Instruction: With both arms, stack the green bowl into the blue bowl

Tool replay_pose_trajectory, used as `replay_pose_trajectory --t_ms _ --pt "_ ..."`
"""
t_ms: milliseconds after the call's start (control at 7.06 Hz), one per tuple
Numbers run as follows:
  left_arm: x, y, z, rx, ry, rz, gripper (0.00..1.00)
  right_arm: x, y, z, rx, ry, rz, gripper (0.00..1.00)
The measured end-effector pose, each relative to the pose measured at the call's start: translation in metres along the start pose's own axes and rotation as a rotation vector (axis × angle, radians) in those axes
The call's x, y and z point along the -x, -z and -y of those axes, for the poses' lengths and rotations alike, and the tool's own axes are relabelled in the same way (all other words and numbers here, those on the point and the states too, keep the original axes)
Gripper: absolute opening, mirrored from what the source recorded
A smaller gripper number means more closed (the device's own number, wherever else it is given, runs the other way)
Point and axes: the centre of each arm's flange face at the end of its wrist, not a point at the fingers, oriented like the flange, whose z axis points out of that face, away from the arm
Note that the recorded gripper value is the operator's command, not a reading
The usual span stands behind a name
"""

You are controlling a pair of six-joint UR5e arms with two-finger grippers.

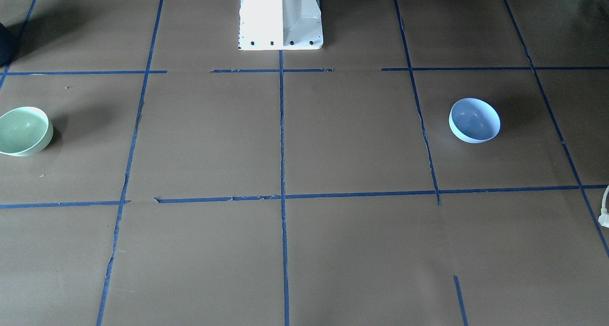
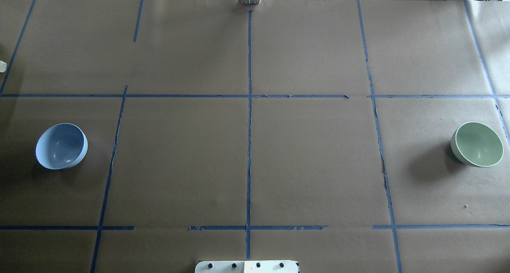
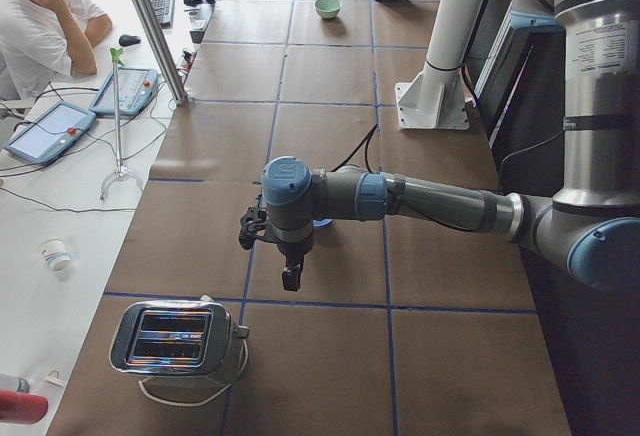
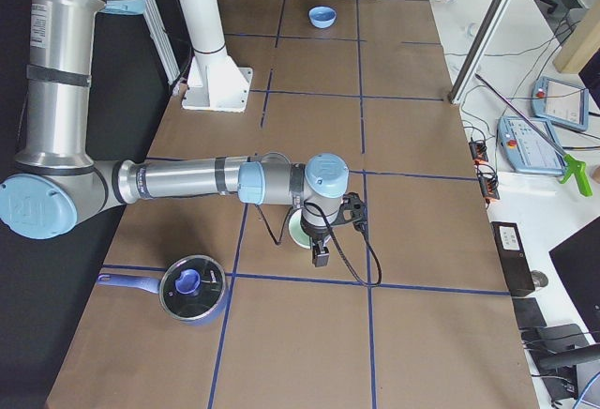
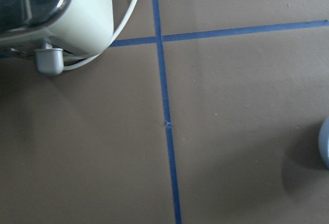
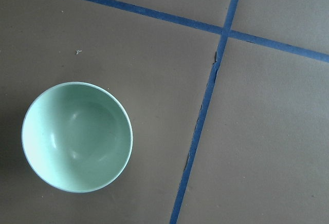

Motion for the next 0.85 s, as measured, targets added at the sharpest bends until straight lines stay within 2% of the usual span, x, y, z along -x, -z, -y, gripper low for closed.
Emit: replay_pose_trajectory --t_ms 850 --pt "0.010 -0.018 -0.031 0.020 0.025 -0.016 1.00 -0.001 -0.002 -0.002 0.002 -0.006 0.001 1.00"
